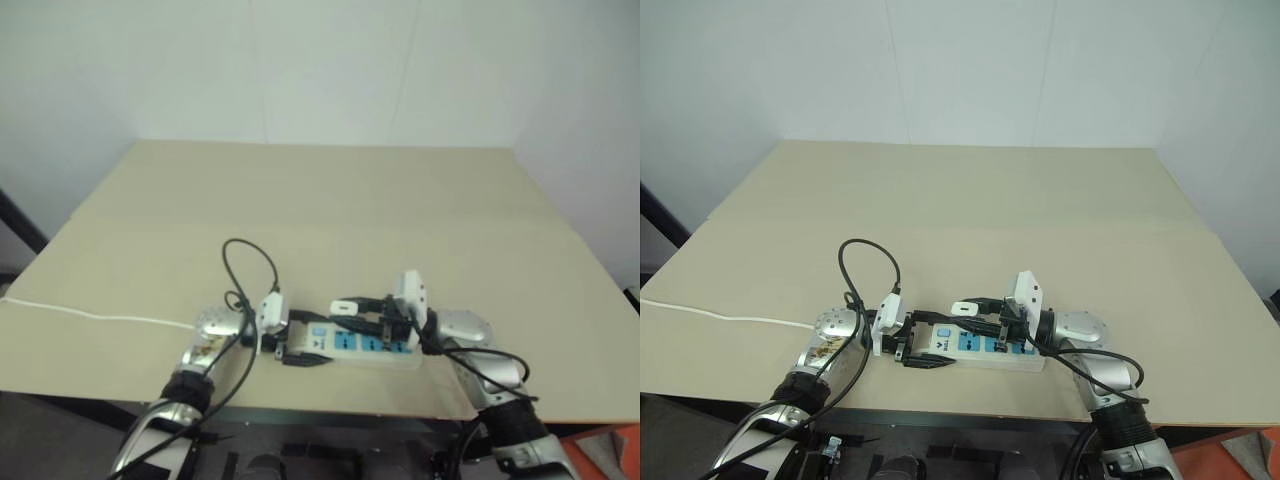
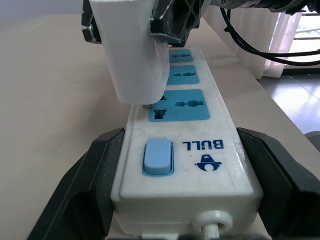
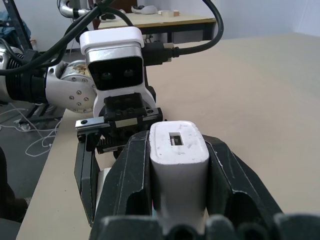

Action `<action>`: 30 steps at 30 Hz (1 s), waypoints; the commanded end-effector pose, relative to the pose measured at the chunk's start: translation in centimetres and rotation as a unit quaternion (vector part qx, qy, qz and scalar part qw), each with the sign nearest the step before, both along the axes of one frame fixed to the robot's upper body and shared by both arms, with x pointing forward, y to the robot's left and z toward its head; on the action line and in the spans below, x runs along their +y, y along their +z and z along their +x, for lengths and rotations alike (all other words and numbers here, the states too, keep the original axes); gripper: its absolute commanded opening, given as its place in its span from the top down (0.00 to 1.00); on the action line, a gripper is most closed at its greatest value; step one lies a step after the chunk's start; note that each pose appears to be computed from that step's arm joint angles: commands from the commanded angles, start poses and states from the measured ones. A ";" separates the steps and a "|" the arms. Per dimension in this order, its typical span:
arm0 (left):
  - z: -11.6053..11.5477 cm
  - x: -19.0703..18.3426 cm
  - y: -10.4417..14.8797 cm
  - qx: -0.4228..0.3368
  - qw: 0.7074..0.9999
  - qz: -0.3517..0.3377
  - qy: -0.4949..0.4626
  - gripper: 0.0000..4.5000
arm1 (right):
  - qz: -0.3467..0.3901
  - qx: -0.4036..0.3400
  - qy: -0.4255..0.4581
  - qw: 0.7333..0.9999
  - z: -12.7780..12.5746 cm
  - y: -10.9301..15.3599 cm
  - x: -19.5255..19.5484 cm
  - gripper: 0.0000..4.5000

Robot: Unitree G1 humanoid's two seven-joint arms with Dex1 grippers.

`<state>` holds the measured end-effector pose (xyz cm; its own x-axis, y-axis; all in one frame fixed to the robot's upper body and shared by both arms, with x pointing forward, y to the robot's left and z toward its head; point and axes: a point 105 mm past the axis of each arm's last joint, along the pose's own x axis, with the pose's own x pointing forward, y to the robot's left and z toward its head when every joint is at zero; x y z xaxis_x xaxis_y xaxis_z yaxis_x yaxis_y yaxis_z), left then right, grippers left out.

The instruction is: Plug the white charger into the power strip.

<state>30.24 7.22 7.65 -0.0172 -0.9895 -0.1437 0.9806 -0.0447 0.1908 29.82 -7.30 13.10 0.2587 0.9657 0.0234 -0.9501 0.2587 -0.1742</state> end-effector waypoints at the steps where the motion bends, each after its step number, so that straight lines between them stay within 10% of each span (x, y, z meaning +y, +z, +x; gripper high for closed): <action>1: -0.3 -0.1 -0.9 0.012 1.000 0.019 -0.007 0.27 | -0.005 -0.011 0.010 1.000 -0.3 0.0 -0.1 0.75; 30: -0.2 0.2 -0.9 0.011 1.000 0.023 0.001 0.27 | -0.047 0.043 0.003 0.998 -0.1 -3.4 -2.5 0.75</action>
<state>30.33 7.05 7.69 -0.0130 -0.9892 -0.1457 0.9802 -0.0414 0.1936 29.56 -7.80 11.68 0.2077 0.9782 -0.0078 -0.9632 0.2031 -0.1758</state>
